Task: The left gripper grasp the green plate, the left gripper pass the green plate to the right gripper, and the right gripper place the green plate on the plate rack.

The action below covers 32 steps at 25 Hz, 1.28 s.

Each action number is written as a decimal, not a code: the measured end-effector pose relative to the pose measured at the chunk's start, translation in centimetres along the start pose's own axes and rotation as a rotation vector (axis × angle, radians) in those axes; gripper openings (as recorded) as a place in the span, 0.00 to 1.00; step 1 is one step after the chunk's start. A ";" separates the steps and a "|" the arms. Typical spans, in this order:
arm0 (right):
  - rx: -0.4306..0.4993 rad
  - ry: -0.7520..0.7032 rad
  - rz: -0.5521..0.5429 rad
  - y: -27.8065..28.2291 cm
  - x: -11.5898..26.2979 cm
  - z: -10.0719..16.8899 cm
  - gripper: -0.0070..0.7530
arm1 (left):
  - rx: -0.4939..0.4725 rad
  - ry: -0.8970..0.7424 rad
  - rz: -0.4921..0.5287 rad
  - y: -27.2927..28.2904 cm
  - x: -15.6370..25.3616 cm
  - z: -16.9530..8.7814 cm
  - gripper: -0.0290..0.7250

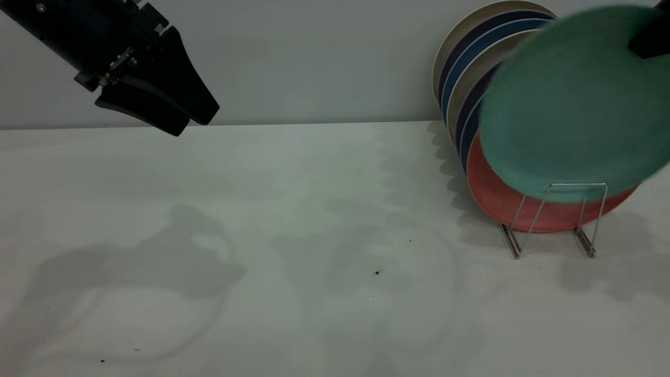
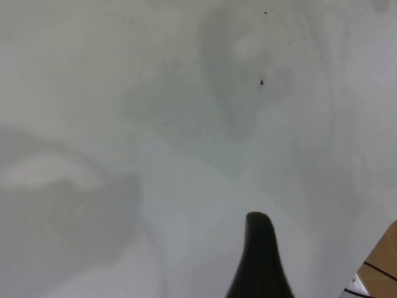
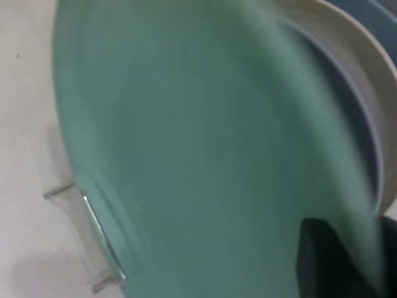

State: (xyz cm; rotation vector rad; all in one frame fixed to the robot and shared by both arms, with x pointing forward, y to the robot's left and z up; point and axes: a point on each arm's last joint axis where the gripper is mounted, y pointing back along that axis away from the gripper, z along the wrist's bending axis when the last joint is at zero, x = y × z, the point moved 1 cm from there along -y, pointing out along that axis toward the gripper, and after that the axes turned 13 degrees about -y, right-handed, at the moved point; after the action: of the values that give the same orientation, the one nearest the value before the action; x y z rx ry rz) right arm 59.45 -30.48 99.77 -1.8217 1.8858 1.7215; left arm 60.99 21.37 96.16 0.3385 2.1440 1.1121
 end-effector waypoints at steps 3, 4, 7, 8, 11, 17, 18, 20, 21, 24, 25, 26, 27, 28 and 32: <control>-0.007 -0.002 -0.003 0.0 0.0 0.1 0.36 | 0.000 0.000 0.000 0.0 0.0 0.0 0.82; -0.012 -0.002 -0.005 0.0 -0.1 0.1 0.40 | 0.000 0.000 0.000 0.0 0.0 0.0 0.82; -0.037 -0.010 -0.018 0.0 -0.2 0.4 0.44 | 0.000 0.000 0.000 0.0 0.0 0.0 0.82; -0.046 -0.021 -0.026 0.0 -0.3 0.5 0.45 | 0.000 0.000 0.000 0.0 0.0 0.0 0.82; -0.086 -0.054 -0.058 0.1 -0.6 0.8 0.45 | 0.000 0.000 0.000 0.0 0.0 0.0 0.82; -0.172 -0.091 -0.135 0.8 -1.7 1.7 0.45 | 0.001 0.000 0.000 0.0 0.0 0.0 0.82; -0.183 -0.103 -0.157 1.3 -2.1 1.8 0.45 | 0.003 -0.001 0.003 0.0 0.0 0.0 0.82; -0.218 -0.175 -0.204 2.5 -3.2 2.0 0.45 | 0.014 -0.007 0.009 0.3 0.1 -0.3 0.82; -0.235 -0.223 -0.225 3.4 -3.8 2.2 0.45 | 0.019 -0.013 0.011 0.7 0.1 -0.6 0.82; -0.294 -0.493 -0.255 6.9 -5.6 2.8 0.46 | 0.015 -0.026 -0.004 3.7 -0.1 -1.9 0.82; -0.310 -0.561 -0.258 8.4 -6.2 3.1 0.46 | 0.007 -0.022 -0.013 4.8 -0.2 -2.4 0.82; -0.334 -0.629 -0.244 9.9 -6.7 3.6 0.46 | -0.004 -0.027 -0.022 6.2 -0.1 -3.2 0.82; -0.358 -0.676 -0.211 11.1 -6.8 4.2 0.46 | -0.015 -0.030 -0.031 7.7 -0.1 -4.1 0.82; -0.374 -0.692 -0.186 12.6 -7.0 4.8 0.46 | -0.034 -0.034 -0.038 9.2 0.1 -5.1 0.82; -0.417 -0.767 0.023 16.9 -6.2 7.6 0.46 | -0.170 -0.041 -0.041 14.5 1.5 -9.0 0.82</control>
State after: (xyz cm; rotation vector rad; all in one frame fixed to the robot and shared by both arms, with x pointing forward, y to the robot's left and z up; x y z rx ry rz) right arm 44.77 -25.83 111.79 -0.9341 1.2972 2.4642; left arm 52.62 25.26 110.65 0.2361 1.9957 1.2425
